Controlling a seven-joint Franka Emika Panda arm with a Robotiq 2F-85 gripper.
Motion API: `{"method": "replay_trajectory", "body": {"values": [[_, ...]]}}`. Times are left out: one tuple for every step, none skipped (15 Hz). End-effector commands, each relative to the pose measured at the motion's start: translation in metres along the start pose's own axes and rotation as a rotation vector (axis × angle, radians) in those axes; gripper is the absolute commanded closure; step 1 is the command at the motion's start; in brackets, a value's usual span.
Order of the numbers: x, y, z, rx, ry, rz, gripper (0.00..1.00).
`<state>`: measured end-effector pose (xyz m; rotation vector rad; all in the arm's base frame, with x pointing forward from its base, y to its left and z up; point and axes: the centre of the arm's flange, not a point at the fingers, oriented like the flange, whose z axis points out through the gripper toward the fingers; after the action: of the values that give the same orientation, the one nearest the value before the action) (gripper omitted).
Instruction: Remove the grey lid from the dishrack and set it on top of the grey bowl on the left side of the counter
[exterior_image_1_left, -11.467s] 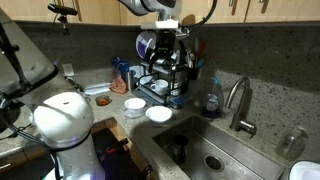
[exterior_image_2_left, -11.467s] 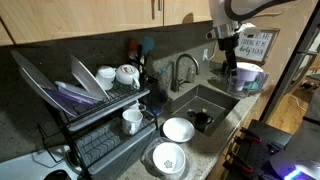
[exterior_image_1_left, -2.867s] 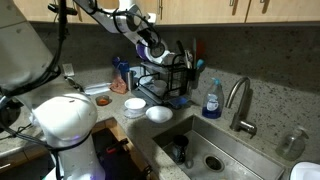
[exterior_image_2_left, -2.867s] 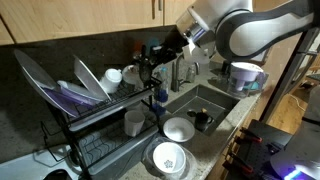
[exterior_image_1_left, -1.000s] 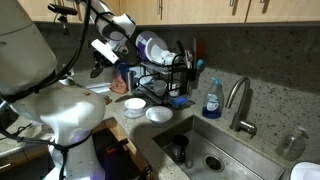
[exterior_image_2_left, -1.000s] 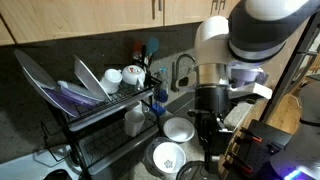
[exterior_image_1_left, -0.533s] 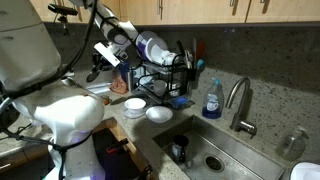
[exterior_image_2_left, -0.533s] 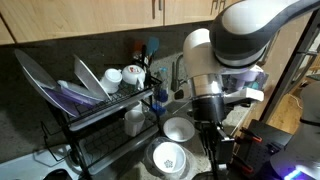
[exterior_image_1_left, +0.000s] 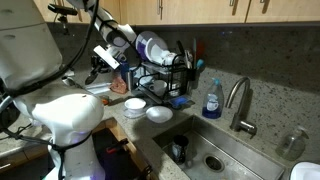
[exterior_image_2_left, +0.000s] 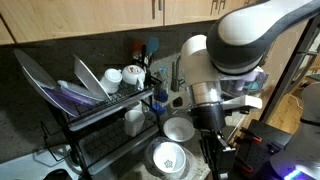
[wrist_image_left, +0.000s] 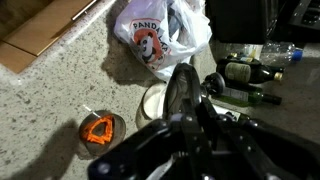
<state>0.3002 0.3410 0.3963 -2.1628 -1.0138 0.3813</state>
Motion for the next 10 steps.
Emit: {"method": "replay_trajectory", "body": {"values": [[0.022,0.015,0.03,0.055,-0.023,-0.09,0.97],[0.025,0.019,0.041,0.08,-0.033,-0.117,0.97],[0.028,0.023,0.048,0.101,-0.036,-0.134,0.97],[0.03,0.029,0.057,0.116,-0.024,-0.148,0.97],[0.032,0.033,0.064,0.127,-0.01,-0.155,0.97],[0.035,0.039,0.07,0.14,0.015,-0.157,0.97],[0.039,0.045,0.075,0.159,0.043,-0.153,0.97],[0.043,0.052,0.08,0.17,0.07,-0.142,0.97],[0.046,0.058,0.084,0.182,0.093,-0.134,0.97],[0.049,0.063,0.087,0.195,0.111,-0.125,0.97]]}}
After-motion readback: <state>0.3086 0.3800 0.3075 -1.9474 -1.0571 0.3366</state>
